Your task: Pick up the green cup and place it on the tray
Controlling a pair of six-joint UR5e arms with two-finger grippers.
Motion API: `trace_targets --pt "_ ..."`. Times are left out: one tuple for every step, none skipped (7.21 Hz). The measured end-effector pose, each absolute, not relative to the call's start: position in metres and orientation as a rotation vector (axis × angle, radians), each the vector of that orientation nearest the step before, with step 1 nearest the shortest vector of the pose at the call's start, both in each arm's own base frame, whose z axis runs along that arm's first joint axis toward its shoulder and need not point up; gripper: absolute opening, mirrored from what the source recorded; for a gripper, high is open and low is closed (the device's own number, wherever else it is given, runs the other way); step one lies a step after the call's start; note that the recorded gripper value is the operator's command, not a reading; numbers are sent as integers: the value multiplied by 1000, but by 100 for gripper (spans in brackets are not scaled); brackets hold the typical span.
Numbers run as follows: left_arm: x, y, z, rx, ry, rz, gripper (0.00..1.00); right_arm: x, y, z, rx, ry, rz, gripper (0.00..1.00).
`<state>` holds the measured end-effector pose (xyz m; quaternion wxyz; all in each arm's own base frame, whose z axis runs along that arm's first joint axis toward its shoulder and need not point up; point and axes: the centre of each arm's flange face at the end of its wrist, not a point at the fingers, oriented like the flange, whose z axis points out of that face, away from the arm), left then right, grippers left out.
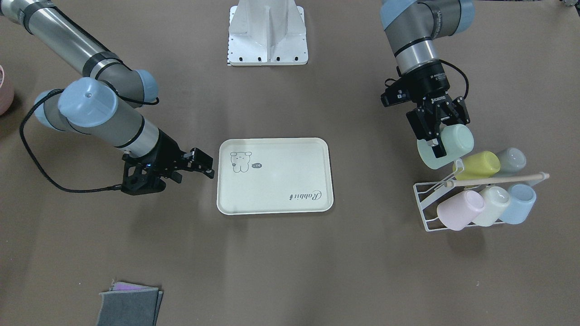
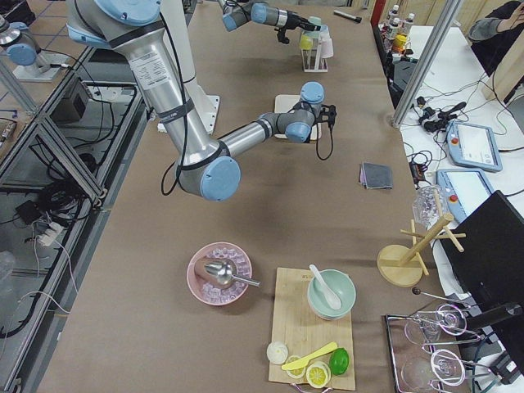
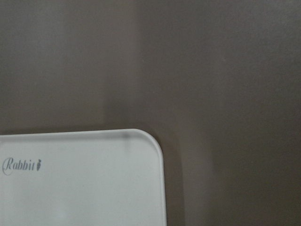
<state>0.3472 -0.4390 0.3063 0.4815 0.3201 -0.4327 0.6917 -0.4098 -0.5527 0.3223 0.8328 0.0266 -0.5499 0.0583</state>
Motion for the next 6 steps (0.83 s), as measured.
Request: trace_targets --pt "352 -438 303 906 -903 1536 22 -377 -557 325 71 -1157 162 100" --pt "356 -438 302 1026 -725 1384 22 -346 -556 336 85 -1143 198 100" --pt "360 -438 303 1122 -516 1206 22 -314 -552 352 99 -1127 236 100" --pt "367 -439 303 1192 -300 1001 22 -276 -547 370 112 -1112 281 100" --pt "378 -443 302 1243 -117 812 22 -241 -540 389 121 -1096 320 100" --pt "394 -450 303 1288 43 646 22 -210 -533 410 129 -1072 352 100"
